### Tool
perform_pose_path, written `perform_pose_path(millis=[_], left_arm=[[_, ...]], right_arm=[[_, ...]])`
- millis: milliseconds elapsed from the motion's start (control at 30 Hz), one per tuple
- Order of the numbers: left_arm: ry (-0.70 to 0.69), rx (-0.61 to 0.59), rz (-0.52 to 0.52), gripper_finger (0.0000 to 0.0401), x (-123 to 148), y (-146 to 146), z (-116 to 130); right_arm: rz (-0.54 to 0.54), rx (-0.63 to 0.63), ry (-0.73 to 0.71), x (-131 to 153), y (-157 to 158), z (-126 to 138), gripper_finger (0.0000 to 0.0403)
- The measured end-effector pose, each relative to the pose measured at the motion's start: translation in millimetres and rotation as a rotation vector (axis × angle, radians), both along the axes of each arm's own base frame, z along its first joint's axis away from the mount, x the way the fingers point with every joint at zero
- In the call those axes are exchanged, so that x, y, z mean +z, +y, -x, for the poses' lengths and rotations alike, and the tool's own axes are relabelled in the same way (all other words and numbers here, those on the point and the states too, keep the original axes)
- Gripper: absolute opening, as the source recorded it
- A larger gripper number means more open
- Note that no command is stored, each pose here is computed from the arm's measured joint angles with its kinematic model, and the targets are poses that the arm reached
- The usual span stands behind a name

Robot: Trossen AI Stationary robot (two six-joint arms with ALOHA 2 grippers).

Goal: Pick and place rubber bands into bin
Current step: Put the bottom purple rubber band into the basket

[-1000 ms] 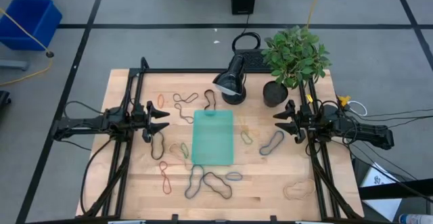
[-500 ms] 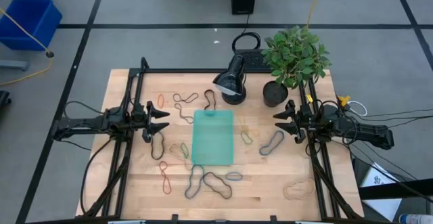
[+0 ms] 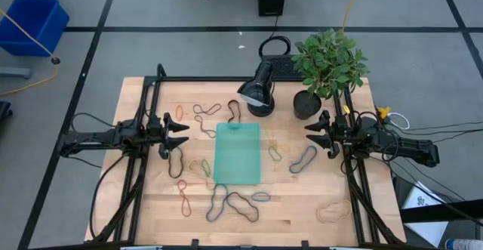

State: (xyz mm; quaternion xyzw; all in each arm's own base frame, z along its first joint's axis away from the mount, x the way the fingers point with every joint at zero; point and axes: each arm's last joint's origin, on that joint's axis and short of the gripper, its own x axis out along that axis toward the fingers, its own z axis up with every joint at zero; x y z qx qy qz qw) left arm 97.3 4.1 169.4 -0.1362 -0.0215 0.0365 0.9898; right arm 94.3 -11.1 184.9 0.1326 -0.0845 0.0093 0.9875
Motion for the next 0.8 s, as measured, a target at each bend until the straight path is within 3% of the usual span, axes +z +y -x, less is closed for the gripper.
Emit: perform_pose_path(millis=[233,533,800], left_arm=[[0.000,0.000,0.000,0.0241,-0.1,0.0,0.0],[0.000,0.000,0.000,0.0241,0.0,0.0,0.0],[0.000,0.000,0.000,0.0241,-0.1,0.0,0.0]], right_arm=[[0.009,-0.003,0.000,0.0,0.0,0.0,0.0169],[0.151,-0.030,0.001,-0.1,-0.1,0.0,0.0169],[0.142,-0.027,0.002,-0.1,-0.1,0.0,0.0169]])
